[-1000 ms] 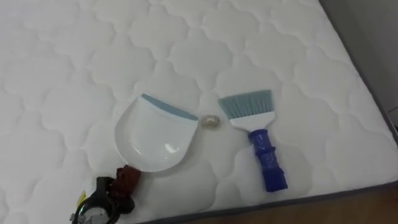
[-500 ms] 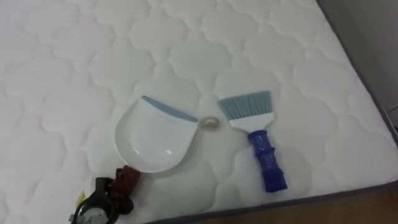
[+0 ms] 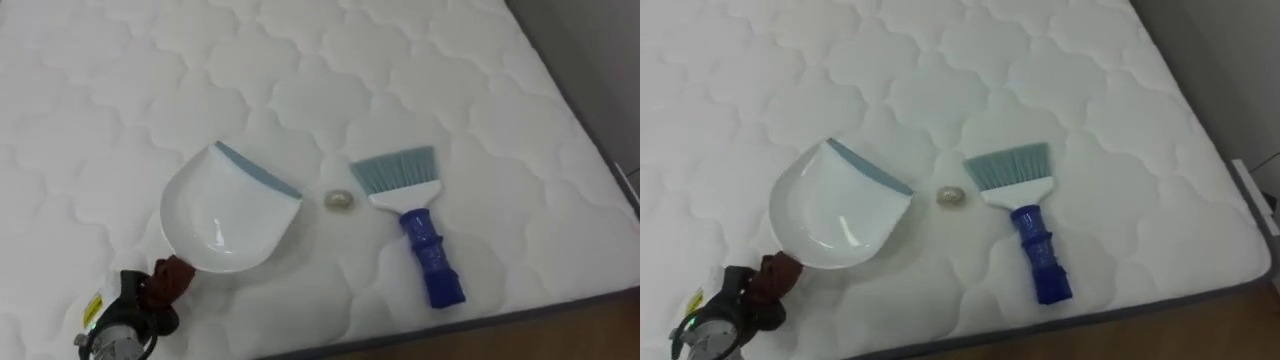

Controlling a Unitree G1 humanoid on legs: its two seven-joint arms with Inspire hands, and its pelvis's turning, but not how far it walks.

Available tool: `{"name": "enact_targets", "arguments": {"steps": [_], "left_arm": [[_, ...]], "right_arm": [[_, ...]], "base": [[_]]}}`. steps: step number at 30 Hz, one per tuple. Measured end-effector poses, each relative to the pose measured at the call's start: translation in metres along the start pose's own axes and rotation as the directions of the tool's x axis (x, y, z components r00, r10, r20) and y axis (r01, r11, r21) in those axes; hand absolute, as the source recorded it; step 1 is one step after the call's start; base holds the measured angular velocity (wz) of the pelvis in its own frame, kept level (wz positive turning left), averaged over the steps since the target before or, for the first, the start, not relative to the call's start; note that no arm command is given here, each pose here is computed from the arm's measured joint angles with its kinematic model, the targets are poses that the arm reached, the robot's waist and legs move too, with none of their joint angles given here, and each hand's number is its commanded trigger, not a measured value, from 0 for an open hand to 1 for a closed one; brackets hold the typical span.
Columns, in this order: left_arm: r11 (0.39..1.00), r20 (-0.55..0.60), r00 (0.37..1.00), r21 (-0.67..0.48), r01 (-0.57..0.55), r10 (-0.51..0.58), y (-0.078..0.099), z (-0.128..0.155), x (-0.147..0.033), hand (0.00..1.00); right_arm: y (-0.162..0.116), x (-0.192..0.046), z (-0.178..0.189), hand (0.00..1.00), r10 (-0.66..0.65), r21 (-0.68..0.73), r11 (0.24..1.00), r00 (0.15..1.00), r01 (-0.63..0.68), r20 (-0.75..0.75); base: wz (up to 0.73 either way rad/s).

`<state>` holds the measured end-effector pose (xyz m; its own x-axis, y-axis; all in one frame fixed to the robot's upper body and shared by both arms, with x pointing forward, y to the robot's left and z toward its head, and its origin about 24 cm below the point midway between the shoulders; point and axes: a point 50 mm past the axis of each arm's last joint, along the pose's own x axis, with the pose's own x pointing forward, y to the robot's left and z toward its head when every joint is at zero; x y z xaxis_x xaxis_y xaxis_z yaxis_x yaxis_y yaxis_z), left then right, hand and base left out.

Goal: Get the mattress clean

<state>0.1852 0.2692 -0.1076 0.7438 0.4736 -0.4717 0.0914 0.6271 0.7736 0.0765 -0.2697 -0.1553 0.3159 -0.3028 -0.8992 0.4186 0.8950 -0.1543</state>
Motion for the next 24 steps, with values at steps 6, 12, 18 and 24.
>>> {"name": "enact_targets", "arguments": {"steps": [6, 12, 18, 24], "left_arm": [[0.998, 0.018, 1.000, 0.055, -0.008, 0.007, -0.004, -0.007, -0.006, 1.00], [0.998, 0.050, 0.999, 0.061, -0.014, 0.011, -0.003, -0.002, -0.005, 1.00], [0.997, 0.085, 0.996, 0.063, -0.036, 0.030, 0.002, 0.007, -0.001, 1.00], [0.995, 0.103, 0.995, 0.098, -0.021, 0.011, -0.001, 0.010, -0.001, 1.00]], "right_arm": [[-0.001, 0.003, 0.039, 0.00, -0.101, 0.246, 0.966, 0.991, 0.075, 0.092], [0.001, 0.001, 0.088, 0.00, -0.172, 0.346, 0.934, 0.959, 0.086, 0.224], [0.003, -0.013, 0.156, 0.00, -0.322, 0.402, 0.901, 0.873, 0.164, 0.366], [0.009, -0.030, 0.187, 0.00, -0.419, 0.423, 0.880, 0.775, 0.217, 0.473]], "base": [[-0.12], [-0.04], [-0.08], [0.04]]}}
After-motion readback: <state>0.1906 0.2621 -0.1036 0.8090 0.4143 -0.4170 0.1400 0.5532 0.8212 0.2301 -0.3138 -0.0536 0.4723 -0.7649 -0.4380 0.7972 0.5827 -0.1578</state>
